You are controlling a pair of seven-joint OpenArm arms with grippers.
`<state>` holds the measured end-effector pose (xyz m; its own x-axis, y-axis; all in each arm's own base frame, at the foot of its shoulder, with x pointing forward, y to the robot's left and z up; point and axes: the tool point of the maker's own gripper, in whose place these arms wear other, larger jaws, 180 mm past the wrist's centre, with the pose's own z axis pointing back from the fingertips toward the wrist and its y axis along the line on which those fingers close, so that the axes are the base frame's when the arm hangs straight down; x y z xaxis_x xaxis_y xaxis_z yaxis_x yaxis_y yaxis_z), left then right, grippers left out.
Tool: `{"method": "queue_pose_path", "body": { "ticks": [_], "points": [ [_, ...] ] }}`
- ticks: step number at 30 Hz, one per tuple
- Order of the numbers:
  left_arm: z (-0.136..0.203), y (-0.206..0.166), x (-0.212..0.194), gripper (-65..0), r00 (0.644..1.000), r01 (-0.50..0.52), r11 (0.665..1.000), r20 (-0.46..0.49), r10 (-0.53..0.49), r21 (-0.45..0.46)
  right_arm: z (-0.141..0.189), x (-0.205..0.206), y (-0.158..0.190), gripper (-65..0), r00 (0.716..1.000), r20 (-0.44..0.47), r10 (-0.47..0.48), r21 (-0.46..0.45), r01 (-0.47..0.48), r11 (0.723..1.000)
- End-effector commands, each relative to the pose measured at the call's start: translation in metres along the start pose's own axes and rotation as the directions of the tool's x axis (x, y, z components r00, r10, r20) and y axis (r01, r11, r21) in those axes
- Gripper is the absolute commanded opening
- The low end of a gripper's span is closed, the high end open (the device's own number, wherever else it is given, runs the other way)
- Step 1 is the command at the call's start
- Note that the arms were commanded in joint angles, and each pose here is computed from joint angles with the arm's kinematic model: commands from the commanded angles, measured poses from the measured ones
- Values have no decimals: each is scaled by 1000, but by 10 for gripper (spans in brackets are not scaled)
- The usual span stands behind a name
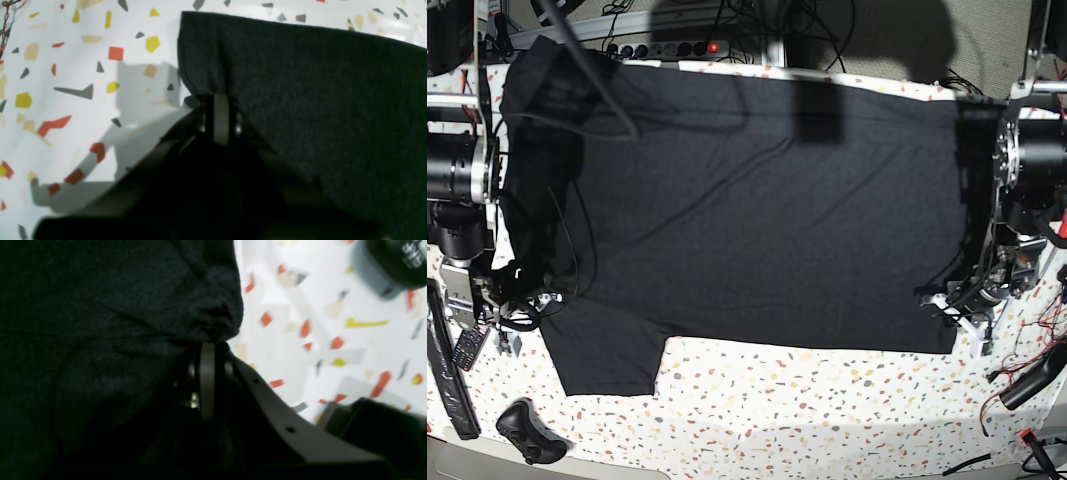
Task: Fold the T-shirt properly
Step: 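Move the right gripper to the other hem corner and grasp it, then fold the hem over toward the collar edge with both grippers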
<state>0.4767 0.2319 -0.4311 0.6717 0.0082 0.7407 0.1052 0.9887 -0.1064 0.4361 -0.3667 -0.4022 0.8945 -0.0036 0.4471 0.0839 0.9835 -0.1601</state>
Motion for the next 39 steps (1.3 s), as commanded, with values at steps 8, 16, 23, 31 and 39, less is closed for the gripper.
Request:
{"method": "queue_pose_path", "body": {
  "ticks": [8,16,23,31,39],
  "points": [
    [1,2,11,-650,1000,5,1000,17,-5,1,15,37,-5,-650,993,110,48,4,-48,999],
    [4,-14,2,-650,1000,10,997,26,-8,-78,27,55,4,-650,972,206,117,10,-122,993],
    [22,-11,6,-650,993,96,995,69,-95,-7,49,52,5,-650,943,317,103,45,-123,991],
    [69,14,35,-650,970,-32,999,243,25,24,81,45,-21,-650,910,414,31,24,-44,999],
    [103,14,36,-650,947,12,1000,321,-18,21,124,34,-16,-650,851,524,37,56,-77,995]
  ]
}}
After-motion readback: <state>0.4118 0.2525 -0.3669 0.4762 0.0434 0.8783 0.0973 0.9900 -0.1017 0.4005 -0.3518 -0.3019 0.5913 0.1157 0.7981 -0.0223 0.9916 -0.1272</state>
